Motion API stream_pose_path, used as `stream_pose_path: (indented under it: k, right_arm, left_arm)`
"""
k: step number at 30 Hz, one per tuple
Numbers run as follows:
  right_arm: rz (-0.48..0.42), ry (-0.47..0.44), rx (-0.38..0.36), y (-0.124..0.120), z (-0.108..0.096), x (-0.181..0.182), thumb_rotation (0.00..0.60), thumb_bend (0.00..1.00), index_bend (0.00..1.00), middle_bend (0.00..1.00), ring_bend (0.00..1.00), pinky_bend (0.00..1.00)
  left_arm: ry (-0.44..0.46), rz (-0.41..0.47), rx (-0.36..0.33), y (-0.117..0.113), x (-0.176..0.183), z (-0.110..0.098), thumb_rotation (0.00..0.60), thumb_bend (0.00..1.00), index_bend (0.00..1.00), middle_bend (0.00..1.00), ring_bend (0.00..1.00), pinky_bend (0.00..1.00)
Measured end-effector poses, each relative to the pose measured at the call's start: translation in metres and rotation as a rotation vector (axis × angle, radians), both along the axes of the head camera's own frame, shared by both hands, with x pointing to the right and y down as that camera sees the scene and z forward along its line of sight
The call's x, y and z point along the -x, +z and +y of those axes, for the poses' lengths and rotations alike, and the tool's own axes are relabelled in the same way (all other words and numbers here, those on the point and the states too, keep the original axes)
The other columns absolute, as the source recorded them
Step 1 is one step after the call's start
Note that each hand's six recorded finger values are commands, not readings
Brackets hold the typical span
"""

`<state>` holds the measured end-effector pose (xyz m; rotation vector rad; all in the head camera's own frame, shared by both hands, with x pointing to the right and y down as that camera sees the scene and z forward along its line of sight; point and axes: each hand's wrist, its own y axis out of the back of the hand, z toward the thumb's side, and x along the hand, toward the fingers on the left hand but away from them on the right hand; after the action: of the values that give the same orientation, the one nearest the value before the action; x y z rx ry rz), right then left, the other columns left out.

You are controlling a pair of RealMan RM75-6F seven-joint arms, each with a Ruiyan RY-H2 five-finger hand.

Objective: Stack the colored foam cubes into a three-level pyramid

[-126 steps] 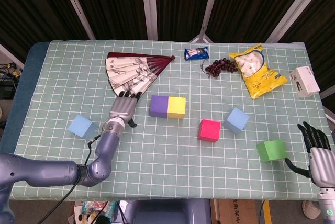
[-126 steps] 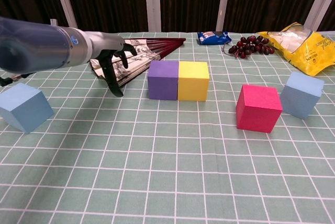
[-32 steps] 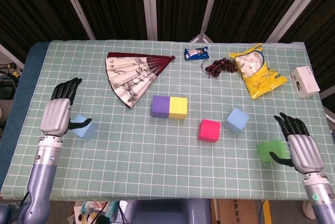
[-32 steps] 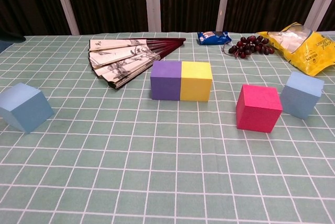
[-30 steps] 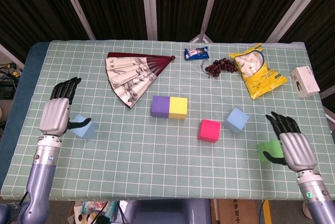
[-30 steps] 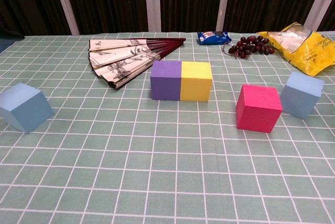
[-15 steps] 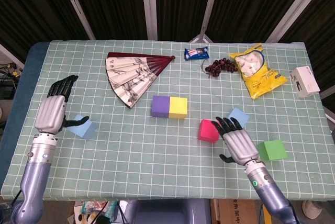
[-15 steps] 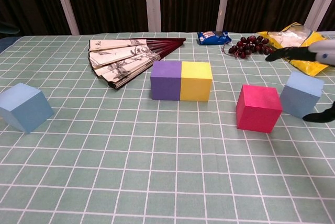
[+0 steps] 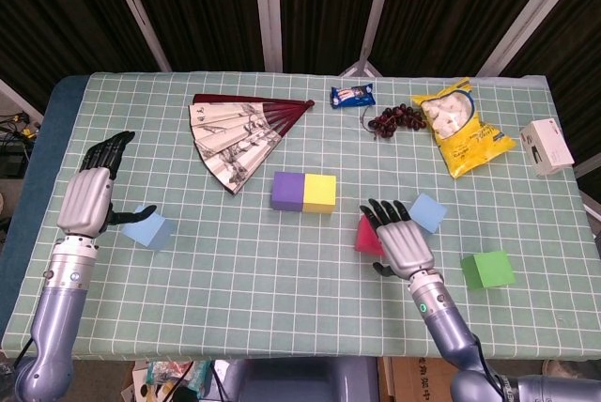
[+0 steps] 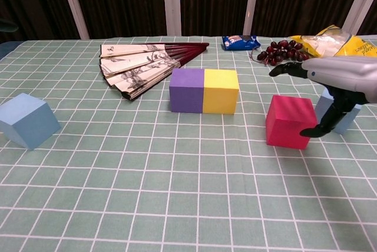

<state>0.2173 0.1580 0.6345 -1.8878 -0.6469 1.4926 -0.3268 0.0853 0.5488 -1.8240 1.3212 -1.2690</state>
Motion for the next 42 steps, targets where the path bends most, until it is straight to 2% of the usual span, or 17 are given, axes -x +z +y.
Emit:
stream_pose_path:
  k: [4, 16, 21, 28, 32, 36, 42]
  right_arm:
    - [0.025, 0.018, 0.007, 0.006, -0.005, -0.004, 0.6, 0.24, 0.0, 0.1, 0.03, 0.0]
    - [0.076, 0.075, 0.035, 0.026, -0.013, -0.01, 0.6, 0.24, 0.0, 0.1, 0.05, 0.0]
    - [0.082, 0.088, 0.042, 0.032, -0.014, -0.01, 0.6, 0.28, 0.0, 0.12, 0.06, 0.0]
    - [0.087, 0.11, 0.042, 0.038, -0.017, -0.013, 0.6, 0.31, 0.0, 0.24, 0.1, 0.0]
    - [0.079, 0.115, 0.037, 0.04, -0.018, -0.012, 0.6, 0.31, 0.0, 0.28, 0.12, 0.0]
    - [0.065, 0.117, 0.035, 0.042, -0.019, -0.01, 0.6, 0.32, 0.0, 0.34, 0.17, 0.0]
    - [0.053, 0.101, 0.013, 0.043, -0.022, -0.006, 0.6, 0.32, 0.0, 0.36, 0.19, 0.0]
  left_arm:
    - [0.003, 0.002, 0.003, 0.0, -0.001, 0.001, 0.6, 0.07, 0.0, 0.04, 0.06, 0.05]
    - [0.001, 0.015, 0.001, -0.002, -0.001, 0.0, 0.6, 0.07, 0.0, 0.04, 0.06, 0.05]
    - [-0.002, 0.019, 0.002, -0.002, -0.001, 0.0, 0.6, 0.07, 0.0, 0.04, 0.06, 0.05]
    - [-0.004, 0.023, 0.006, -0.002, 0.0, 0.0, 0.6, 0.07, 0.0, 0.04, 0.06, 0.05]
    - [-0.006, 0.024, 0.006, -0.002, 0.0, -0.001, 0.6, 0.07, 0.0, 0.04, 0.06, 0.05]
    - [-0.01, 0.026, 0.006, -0.002, 0.0, -0.001, 0.6, 0.07, 0.0, 0.04, 0.06, 0.05]
    - [-0.014, 0.026, 0.008, 0.0, 0.001, -0.002, 0.6, 0.07, 0.0, 0.04, 0.06, 0.05]
